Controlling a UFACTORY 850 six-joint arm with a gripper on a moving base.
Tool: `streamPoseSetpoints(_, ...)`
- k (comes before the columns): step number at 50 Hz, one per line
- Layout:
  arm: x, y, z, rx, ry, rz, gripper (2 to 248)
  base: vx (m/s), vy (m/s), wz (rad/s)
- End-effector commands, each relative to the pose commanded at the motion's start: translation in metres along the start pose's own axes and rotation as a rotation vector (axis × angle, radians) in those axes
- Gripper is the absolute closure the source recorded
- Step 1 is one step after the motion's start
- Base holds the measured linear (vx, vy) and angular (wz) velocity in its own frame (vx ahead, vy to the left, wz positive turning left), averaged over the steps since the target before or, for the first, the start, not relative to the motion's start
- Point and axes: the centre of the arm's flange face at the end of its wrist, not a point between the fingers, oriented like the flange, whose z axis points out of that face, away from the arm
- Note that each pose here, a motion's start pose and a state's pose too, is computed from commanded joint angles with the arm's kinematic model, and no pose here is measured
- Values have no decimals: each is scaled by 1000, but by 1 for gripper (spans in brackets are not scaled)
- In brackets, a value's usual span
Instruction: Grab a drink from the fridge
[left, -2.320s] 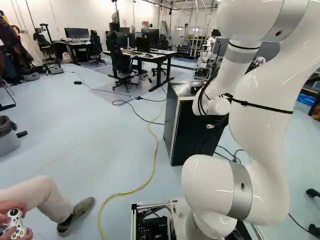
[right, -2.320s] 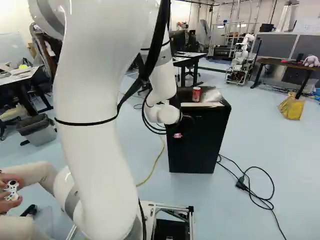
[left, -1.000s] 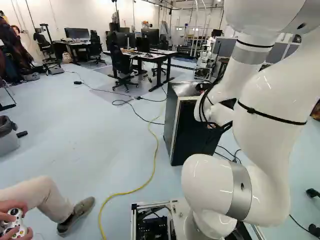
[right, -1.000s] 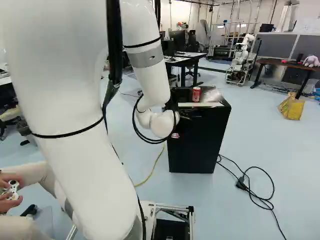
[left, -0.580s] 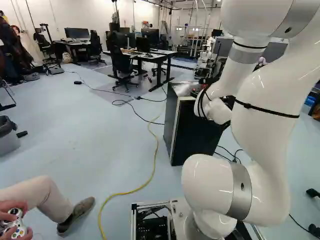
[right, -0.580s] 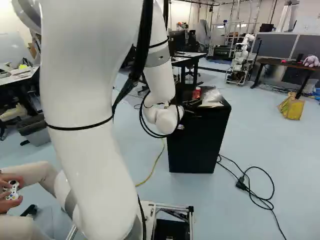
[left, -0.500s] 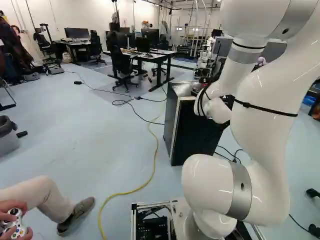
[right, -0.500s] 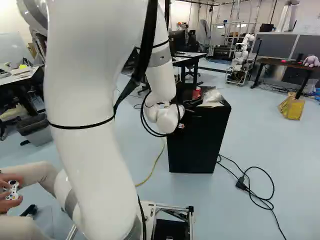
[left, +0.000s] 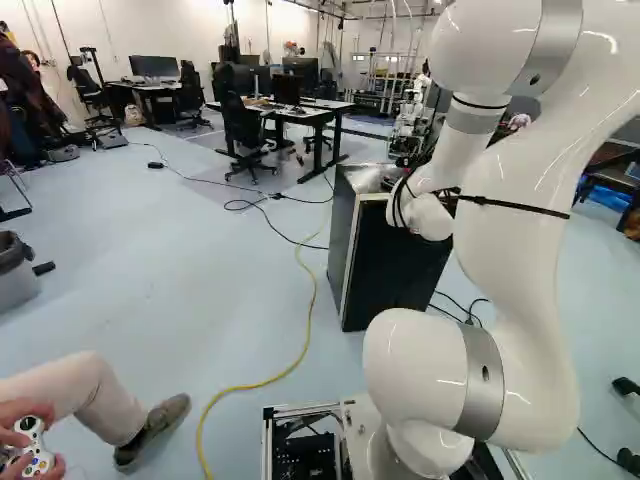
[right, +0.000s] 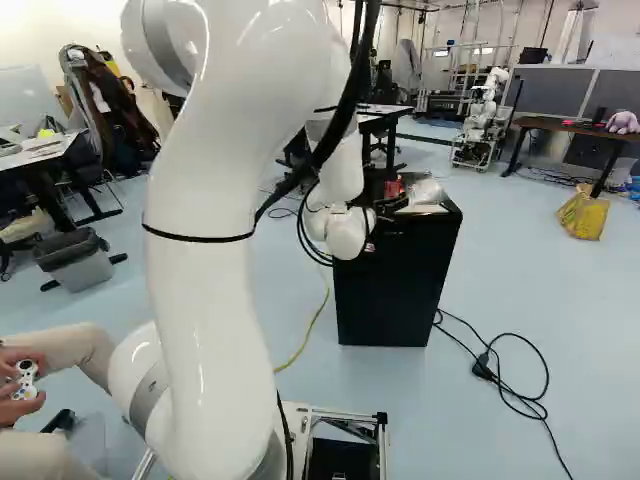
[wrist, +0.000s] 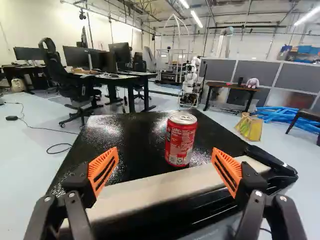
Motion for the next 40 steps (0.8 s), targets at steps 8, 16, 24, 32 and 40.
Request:
streamPoseSetpoints(8, -10, 6, 17, -7, -5, 1, 3, 0, 0, 0)
streamPoseSetpoints(16, -19, 11, 34, -12, -4, 2, 3, 0, 0, 0)
streamPoseSetpoints(24, -22, 15, 52, -15, 7, 0, 3, 0, 0, 0)
streamPoseSetpoints(32, -24, 20, 62, -21, 15, -1, 3, 0, 0, 0)
streamPoseSetpoints(40, -24, 21, 64, -22, 17, -1, 3, 0, 0, 0)
